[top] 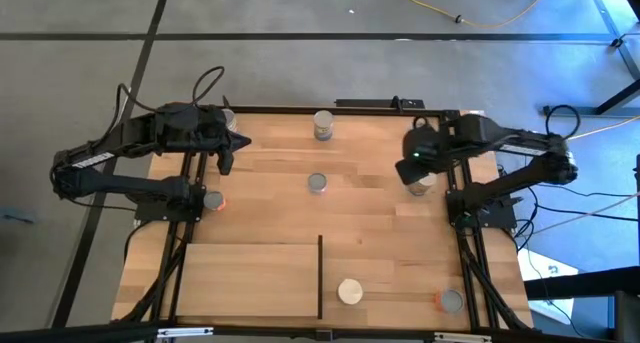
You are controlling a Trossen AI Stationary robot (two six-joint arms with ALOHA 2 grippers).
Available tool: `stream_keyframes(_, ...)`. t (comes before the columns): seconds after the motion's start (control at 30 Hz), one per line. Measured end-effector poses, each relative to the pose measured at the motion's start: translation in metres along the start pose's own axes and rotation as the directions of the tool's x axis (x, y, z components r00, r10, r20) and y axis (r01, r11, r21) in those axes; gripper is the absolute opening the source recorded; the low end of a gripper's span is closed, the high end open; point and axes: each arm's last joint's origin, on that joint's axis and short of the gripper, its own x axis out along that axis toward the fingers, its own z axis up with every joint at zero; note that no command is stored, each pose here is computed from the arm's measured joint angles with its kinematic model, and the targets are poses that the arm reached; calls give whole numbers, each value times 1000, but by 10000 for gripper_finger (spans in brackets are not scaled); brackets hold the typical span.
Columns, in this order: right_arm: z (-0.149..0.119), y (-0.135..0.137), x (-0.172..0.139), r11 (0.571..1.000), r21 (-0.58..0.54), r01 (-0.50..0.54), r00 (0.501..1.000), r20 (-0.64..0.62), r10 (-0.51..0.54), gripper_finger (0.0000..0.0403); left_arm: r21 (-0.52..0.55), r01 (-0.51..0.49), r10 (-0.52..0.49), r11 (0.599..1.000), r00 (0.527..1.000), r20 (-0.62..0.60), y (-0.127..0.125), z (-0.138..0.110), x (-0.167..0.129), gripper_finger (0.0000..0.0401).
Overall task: Pick and place cans onto a shelf
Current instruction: Put the canned tomatoes on the shelf
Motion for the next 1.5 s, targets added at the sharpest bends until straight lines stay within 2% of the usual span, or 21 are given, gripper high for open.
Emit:
stream_keyframes(0.1,6,-2,18,998,-28,62,997,-46,-63,119,0,0,0,1000,1000,0,0,0,0,0)
stream_keyframes(0.27,7,-15,50,993,-51,108,981,-157,-115,119,0,0,0,1000,1000,0,0,0,0,0)
stream_keyframes(0.5,9,-18,94,996,-88,14,972,-231,-34,119,-1,1,-1,1000,1000,4,0,0,0,0)
stream_keyframes(0.67,6,-23,116,997,-76,22,971,-237,-39,119,-1,-4,4,1000,1000,8,0,1,0,0)
stream_keyframes(0.93,3,-30,131,995,-92,42,963,-262,-65,119,-2,-4,4,1000,1000,12,0,1,0,0)
stream_keyframes(1.3,3,-32,134,992,-125,31,963,-260,-63,119,-3,-4,4,1000,1000,14,0,1,0,0)
stream_keyframes(1.5,4,-34,135,990,-118,74,970,-223,-99,113,-4,-2,2,1000,1000,20,0,2,0,0)
